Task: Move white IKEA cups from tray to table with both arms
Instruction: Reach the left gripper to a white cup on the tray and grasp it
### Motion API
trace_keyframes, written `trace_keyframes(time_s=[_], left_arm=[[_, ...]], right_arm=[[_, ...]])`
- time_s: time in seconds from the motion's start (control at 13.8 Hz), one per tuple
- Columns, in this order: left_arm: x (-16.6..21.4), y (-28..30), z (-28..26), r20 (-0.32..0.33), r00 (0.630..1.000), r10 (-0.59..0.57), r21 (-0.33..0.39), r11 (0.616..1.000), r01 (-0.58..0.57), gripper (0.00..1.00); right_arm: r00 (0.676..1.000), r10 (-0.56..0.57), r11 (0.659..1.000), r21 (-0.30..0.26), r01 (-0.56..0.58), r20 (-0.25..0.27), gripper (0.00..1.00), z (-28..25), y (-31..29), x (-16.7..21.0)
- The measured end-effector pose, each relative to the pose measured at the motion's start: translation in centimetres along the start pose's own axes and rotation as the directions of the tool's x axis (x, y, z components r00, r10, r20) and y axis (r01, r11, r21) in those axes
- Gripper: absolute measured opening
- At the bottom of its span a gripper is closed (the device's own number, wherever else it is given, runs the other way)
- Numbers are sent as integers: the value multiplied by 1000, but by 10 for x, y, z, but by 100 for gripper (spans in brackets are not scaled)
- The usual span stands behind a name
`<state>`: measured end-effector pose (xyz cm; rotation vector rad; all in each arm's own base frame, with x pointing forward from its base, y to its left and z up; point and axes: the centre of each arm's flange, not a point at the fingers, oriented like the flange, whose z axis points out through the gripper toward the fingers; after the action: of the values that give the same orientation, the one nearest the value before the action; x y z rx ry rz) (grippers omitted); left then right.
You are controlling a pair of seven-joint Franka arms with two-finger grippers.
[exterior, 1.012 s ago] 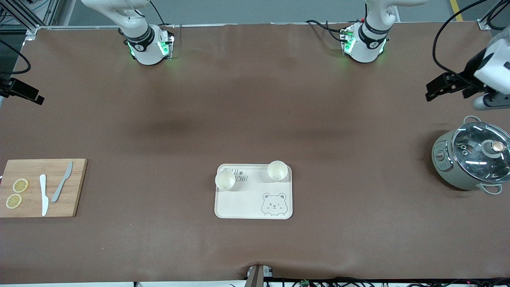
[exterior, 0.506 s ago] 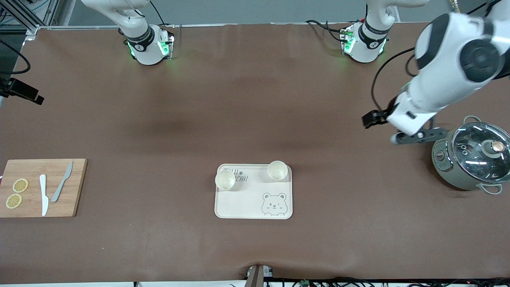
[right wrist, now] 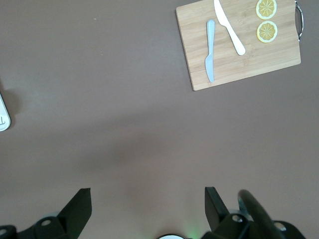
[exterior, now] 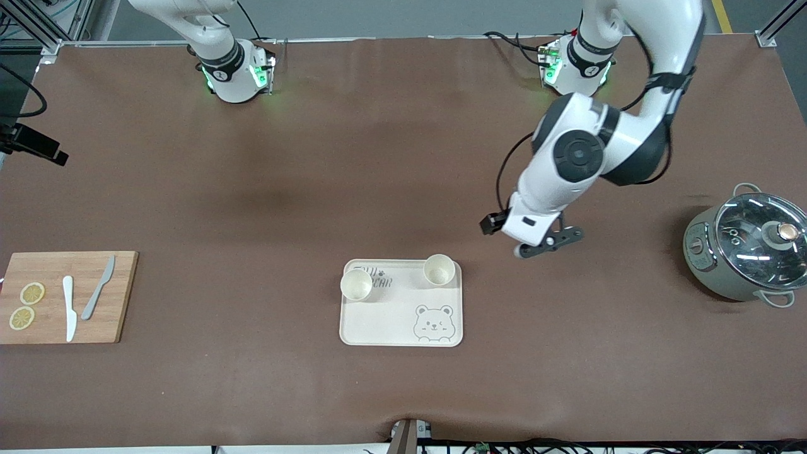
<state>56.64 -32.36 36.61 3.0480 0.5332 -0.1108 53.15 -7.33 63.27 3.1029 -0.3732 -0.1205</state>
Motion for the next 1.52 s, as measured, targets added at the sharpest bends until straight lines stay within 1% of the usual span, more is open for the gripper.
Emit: trace_keyframes(time_s=[0.29, 0.43, 0.58, 0.72, 0.8, 0.87, 0.94, 1.01, 1.08, 1.16, 1.3, 1.37, 1.45, 1.52], left_arm=[[2, 41, 58, -29, 997, -71, -64, 996, 69, 100], [4, 49, 82, -31, 995, -91, -78, 993, 88, 100], [10, 53, 94, -31, 995, -100, -84, 992, 97, 100], [14, 59, 102, -28, 995, -100, -87, 991, 97, 87], [15, 63, 106, -28, 995, -99, -89, 991, 96, 87], [15, 65, 108, -28, 995, -98, -91, 991, 95, 78], [16, 68, 111, -31, 995, -99, -98, 991, 95, 74], [17, 70, 115, -32, 994, -102, -102, 990, 98, 74], [18, 70, 120, -33, 994, -104, -104, 989, 101, 67], [19, 71, 126, -32, 994, -107, -105, 989, 103, 55], [20, 71, 131, -30, 994, -109, -104, 989, 105, 35], [20, 71, 131, -30, 994, -109, -105, 989, 105, 35], [20, 72, 130, -32, 993, -109, -107, 989, 106, 30], [21, 73, 128, -34, 994, -104, -110, 989, 99, 18]], right_arm=[[1000, 6, 1000, 0, -6, 0, 100, 0, 3, 0], [1000, 6, 1000, 0, -6, 0, 100, 0, 3, 0], [1000, 6, 1000, 0, -6, 0, 100, 0, 3, 0], [1000, 6, 1000, 0, -6, 0, 100, 0, 3, 0], [1000, 6, 1000, 0, -6, 0, 100, 0, 3, 0], [1000, 6, 1000, 0, -6, 0, 100, 0, 3, 0], [1000, 6, 1000, 0, -6, 0, 100, 0, 3, 0], [1000, 6, 1000, 0, -6, 0, 100, 0, 3, 1], [1000, 6, 1000, -1, -6, 1, 100, 2, 3, 2], [1000, 5, 1000, -2, -5, 5, 100, 5, 2, 5], [1000, 3, 1000, -5, -3, 6, 100, 9, 1, 11], [1000, 2, 1000, -6, -2, 5, 100, 10, -1, 14], [1000, 1, 1000, -6, -1, 5, 100, 10, -1, 15], [1000, 0, 1000, -7, 0, 4, 100, 10, -2, 16]])
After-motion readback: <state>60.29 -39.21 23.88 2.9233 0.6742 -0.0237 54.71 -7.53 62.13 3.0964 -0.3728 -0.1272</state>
